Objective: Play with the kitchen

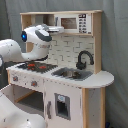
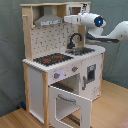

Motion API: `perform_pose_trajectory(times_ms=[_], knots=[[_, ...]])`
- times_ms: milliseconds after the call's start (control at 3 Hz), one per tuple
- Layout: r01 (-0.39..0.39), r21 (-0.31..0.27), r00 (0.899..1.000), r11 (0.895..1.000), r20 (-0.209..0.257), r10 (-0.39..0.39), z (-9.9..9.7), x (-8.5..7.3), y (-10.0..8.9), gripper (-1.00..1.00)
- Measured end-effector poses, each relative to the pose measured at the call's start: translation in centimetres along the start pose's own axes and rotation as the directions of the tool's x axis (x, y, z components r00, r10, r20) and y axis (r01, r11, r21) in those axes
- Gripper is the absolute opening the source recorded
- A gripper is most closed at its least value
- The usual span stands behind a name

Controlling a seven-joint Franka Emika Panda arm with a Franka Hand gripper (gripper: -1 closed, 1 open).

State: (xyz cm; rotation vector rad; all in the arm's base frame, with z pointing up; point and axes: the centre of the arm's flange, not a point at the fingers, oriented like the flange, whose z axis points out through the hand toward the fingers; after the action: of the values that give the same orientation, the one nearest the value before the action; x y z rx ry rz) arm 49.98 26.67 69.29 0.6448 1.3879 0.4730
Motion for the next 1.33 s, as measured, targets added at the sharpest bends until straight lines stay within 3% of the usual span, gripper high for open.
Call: perform_pose_trajectory(times_ms=[333,667,1000,1333], knots=[[0.003,-0.012,1.0,1.0,-0.008,-0.003,0.1,0.4,0.7,1.0],[0.002,-0.011,1.0,1.0,-0.009,-0.002,0.2,0.4,0.7,-1.0],[-0.008,-0.013,0.998,1.0,-0.055,0.007,-0.6,-0.3,0.3,-1.0],[-0.016,-0.023,0.997,1.0,-0.07,0.014,-2.0,-0.7,-0.1,-1.0]])
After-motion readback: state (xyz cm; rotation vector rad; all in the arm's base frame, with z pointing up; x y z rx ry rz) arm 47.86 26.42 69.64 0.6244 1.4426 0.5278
